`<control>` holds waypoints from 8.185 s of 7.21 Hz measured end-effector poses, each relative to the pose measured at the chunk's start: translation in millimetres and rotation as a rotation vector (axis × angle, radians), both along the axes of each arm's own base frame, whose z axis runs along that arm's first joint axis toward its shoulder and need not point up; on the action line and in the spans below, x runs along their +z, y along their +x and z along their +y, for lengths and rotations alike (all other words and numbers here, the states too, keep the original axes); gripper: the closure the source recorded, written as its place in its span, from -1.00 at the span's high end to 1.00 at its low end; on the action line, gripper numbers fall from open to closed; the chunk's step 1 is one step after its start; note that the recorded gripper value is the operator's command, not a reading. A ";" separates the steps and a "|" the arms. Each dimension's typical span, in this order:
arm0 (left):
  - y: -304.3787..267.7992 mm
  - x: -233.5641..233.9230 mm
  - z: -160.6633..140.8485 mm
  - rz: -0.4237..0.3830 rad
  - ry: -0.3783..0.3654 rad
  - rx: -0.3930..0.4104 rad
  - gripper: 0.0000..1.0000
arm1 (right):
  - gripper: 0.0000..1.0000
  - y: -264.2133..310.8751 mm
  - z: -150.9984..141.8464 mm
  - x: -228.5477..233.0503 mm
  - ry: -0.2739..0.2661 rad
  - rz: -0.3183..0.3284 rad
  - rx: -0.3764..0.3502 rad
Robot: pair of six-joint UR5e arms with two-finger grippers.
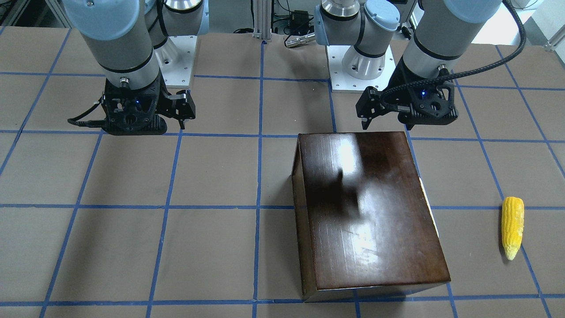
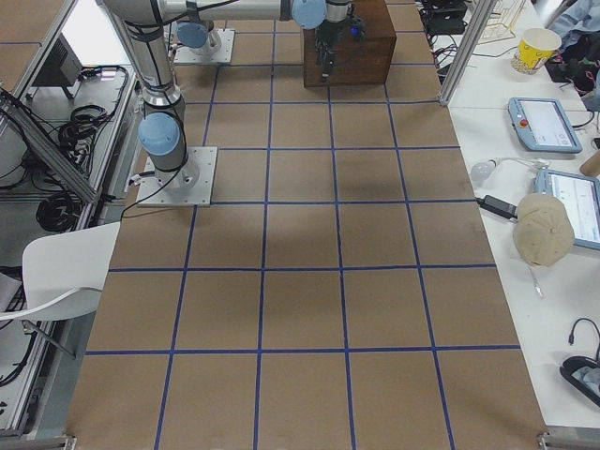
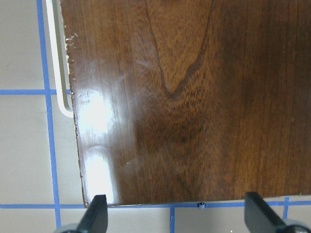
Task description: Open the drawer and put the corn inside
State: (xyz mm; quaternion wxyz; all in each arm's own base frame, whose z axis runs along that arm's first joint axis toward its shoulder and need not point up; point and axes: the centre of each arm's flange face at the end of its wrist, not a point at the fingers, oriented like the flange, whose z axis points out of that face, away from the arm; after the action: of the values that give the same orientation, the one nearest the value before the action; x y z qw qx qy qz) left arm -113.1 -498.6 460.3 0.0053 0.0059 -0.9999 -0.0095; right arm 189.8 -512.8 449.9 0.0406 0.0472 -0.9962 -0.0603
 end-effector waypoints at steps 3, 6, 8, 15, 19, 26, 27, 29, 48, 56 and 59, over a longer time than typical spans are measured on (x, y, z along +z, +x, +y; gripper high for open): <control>-0.6 -3.9 -2.2 0.001 0.007 0.000 1.00 | 1.00 0.0 0.0 0.0 0.000 0.000 0.000; -1.8 -9.3 -3.5 0.002 0.018 -0.002 1.00 | 1.00 0.0 0.0 0.0 0.000 0.000 0.000; -1.7 -10.7 -3.8 0.003 0.020 -0.002 1.00 | 1.00 0.0 0.0 0.0 0.000 0.000 0.000; 21.3 -4.0 -14.5 0.002 -0.009 0.029 1.00 | 1.00 0.0 0.0 0.0 0.000 0.000 0.000; 109.6 -1.2 -46.6 0.000 -0.054 0.120 1.00 | 1.00 0.0 0.0 0.0 0.000 0.000 0.000; 254.1 -63.4 -73.1 0.133 -0.027 -0.114 1.00 | 1.00 0.0 0.0 0.0 0.000 0.000 0.000; 258.9 -78.2 -78.8 0.172 -0.031 -0.121 1.00 | 1.00 0.0 0.0 0.0 0.000 0.000 0.000; 259.2 -100.8 -89.4 0.241 -0.051 -0.113 1.00 | 1.00 0.0 0.0 0.0 0.000 0.000 0.000; 219.6 -183.6 -119.6 0.388 -0.037 -0.045 1.00 | 1.00 0.0 0.0 0.0 0.000 0.000 0.000; 228.3 -197.1 -122.7 0.391 -0.019 -0.032 1.00 | 1.00 0.0 0.0 0.0 0.000 0.000 0.000; 243.3 -195.8 -122.0 0.383 -0.028 -0.033 1.00 | 1.00 0.0 0.0 0.0 0.000 0.000 0.000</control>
State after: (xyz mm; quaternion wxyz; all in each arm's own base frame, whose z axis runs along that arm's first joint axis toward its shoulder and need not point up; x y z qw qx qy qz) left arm 130.2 -620.6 264.6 0.1954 -0.0124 -0.9806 0.0035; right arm 189.8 -512.8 449.9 0.0406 0.0472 -0.9962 -0.0603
